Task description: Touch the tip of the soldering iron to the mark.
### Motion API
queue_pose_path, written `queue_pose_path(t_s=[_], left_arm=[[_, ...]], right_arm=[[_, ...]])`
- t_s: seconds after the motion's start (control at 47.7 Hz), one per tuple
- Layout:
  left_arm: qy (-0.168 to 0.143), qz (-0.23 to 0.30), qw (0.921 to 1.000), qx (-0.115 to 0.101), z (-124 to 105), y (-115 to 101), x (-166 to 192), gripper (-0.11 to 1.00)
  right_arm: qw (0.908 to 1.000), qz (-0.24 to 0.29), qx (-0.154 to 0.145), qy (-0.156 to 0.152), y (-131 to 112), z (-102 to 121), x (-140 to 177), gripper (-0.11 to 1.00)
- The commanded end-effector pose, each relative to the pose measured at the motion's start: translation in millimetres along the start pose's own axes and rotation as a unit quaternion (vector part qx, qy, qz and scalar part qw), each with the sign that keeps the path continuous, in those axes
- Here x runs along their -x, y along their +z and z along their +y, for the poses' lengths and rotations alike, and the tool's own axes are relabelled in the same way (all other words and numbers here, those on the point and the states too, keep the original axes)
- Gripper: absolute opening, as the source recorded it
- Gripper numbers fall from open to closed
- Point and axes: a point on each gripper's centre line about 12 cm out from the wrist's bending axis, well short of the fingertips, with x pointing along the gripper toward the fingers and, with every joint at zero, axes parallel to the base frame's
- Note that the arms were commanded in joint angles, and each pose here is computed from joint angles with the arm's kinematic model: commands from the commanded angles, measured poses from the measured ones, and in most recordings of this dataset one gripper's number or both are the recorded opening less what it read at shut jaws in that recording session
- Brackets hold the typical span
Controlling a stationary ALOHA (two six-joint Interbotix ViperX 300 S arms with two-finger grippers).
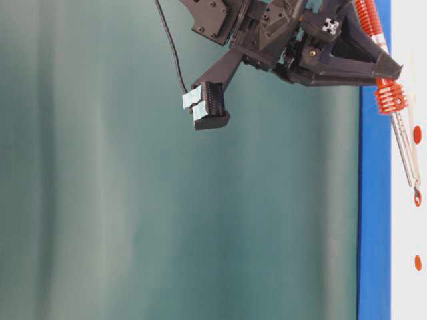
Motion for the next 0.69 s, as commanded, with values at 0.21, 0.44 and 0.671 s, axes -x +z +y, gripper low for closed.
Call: queue_pose_path(t_s=[0.21,0.44,0.671], left_arm=[[0.001,-0.005,1.0,0.0,0.3,3.0,-2.1,0.0],[0.001,-0.005,1.0,0.0,0.2,3.6,-2.2,0.0],[0.001,-0.006,1.0,0.0,0.2,3.8,-2.2,0.0]], right_arm=[[0.9999,-0.016,-0.001,-0.004,9.1,-2.4,6.0,0.06],[0.9999,-0.015,-0.001,-0.003,8.9,-2.3,6.0,0.06],[0.9999,-0.014,-0.001,-0.003,8.7,-2.8,6.0,0.06]])
